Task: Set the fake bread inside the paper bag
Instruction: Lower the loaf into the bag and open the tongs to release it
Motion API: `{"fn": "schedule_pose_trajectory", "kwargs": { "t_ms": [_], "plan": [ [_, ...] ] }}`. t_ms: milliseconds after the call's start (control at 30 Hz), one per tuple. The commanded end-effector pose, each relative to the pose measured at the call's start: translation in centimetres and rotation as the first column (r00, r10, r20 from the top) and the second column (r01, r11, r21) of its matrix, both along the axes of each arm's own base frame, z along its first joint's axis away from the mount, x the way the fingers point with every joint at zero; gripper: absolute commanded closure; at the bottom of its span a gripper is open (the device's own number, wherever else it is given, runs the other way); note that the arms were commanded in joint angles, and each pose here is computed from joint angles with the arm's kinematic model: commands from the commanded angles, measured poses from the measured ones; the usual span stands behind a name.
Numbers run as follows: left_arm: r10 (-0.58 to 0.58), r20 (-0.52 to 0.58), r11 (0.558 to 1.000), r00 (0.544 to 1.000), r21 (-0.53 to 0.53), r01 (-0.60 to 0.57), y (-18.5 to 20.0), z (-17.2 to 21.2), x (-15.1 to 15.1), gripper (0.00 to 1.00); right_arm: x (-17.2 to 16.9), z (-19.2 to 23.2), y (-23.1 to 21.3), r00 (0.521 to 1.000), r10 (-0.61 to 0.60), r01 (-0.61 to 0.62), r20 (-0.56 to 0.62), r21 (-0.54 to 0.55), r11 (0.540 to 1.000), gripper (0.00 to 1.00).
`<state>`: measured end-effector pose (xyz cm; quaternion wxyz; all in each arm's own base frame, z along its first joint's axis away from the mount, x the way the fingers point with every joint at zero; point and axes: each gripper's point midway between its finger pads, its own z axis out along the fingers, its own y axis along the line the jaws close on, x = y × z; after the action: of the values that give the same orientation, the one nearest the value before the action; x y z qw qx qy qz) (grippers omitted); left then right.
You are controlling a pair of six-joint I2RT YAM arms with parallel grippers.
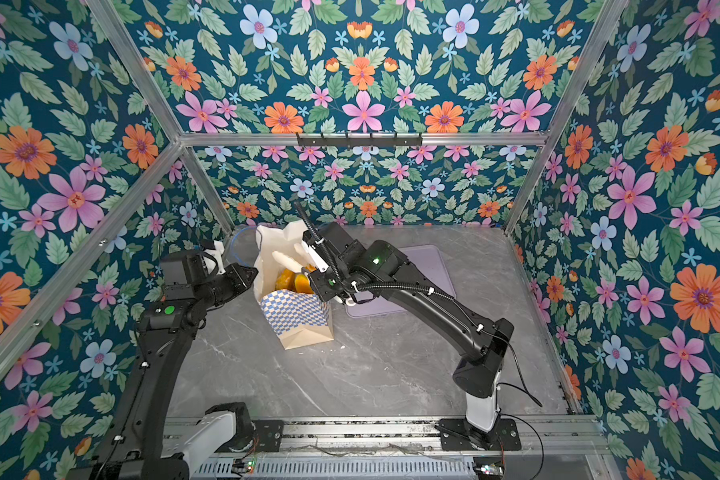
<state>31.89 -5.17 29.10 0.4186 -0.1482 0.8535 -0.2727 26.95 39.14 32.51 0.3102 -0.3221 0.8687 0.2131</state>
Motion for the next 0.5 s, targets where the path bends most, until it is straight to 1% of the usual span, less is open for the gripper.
{"fn": "schedule_pose_trajectory", "kwargs": {
  "t_ms": [0,167,267,300,467],
  "plan": [
    [-0.003,0.016,1.0,1.0,0.02,0.003,0.1,0.7,-0.2,0.69,0.2,1.6,-0.1,0.999,0.006,-0.008,0.048,0.033,0.999,0.55],
    [0.002,0.03,0.999,1.0,0.043,-0.003,0.4,1.5,-0.5,0.32,0.0,2.7,-0.6,0.997,-0.003,-0.002,0.077,0.064,0.998,0.55],
    [0.01,0.04,0.998,0.999,0.064,-0.012,0.7,2.2,-0.7,0.17,-0.1,3.3,-1.1,0.995,-0.017,0.01,0.097,0.072,0.997,0.55],
    [0.012,0.043,0.997,0.999,0.072,-0.016,0.8,2.4,-0.8,0.01,0.0,3.5,-1.4,0.994,-0.023,0.015,0.105,0.076,0.997,0.55],
    [0.029,0.092,0.991,0.995,0.124,-0.04,1.5,4.4,-1.2,0.0,0.2,4.5,-3.0,0.985,-0.061,0.048,0.161,0.08,0.996,0.55]
  ]
}}
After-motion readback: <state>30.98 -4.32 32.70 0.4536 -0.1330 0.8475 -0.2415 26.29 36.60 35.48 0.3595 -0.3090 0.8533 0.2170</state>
